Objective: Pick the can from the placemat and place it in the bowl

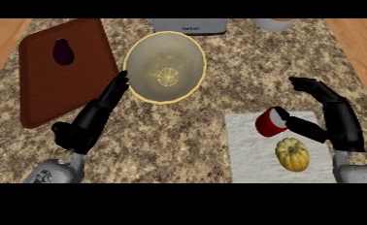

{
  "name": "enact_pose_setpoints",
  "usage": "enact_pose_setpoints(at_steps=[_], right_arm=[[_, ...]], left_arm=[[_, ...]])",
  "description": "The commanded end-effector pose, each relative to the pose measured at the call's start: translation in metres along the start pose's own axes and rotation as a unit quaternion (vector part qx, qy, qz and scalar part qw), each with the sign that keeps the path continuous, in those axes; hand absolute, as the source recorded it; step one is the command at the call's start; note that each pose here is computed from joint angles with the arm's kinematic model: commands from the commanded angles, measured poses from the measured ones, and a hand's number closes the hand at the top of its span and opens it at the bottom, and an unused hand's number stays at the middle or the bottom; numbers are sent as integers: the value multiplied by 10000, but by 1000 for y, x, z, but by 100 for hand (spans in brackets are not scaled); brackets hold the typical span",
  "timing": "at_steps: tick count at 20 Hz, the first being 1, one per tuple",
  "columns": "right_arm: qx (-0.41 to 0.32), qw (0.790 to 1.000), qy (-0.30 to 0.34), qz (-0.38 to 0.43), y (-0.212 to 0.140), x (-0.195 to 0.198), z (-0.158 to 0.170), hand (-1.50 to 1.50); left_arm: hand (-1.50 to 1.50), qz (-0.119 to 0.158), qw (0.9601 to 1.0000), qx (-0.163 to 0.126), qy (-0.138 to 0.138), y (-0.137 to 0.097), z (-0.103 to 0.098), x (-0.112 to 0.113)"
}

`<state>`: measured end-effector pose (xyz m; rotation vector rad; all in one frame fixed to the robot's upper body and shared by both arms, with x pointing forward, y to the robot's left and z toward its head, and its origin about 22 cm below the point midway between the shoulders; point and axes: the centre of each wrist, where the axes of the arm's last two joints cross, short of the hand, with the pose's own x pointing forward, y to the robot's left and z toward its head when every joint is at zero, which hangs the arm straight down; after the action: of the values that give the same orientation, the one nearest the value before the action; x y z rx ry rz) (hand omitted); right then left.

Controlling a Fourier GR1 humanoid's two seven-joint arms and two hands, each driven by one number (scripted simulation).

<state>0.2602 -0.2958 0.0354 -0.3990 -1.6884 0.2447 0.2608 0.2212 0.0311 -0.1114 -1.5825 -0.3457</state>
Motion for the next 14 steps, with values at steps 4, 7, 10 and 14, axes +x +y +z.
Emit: enact_pose_setpoints(at_steps=[4,7,10,14], right_arm=[[562,9800,198,1898,-20,8,-23,-150],[953,9560,610,2708,-32,38,-34,-150],[1569,9090,1237,3659,-42,53,-44,-150],[2834,8487,2025,3979,-25,70,-48,-150]], left_arm=[[0,72,9995,-288,-79,0,0,2],[0,107,9992,-374,-117,-20,-9,10],[0,72,9992,-392,-68,-28,-6,6],[0,72,9992,-388,-82,-16,-10,5]])
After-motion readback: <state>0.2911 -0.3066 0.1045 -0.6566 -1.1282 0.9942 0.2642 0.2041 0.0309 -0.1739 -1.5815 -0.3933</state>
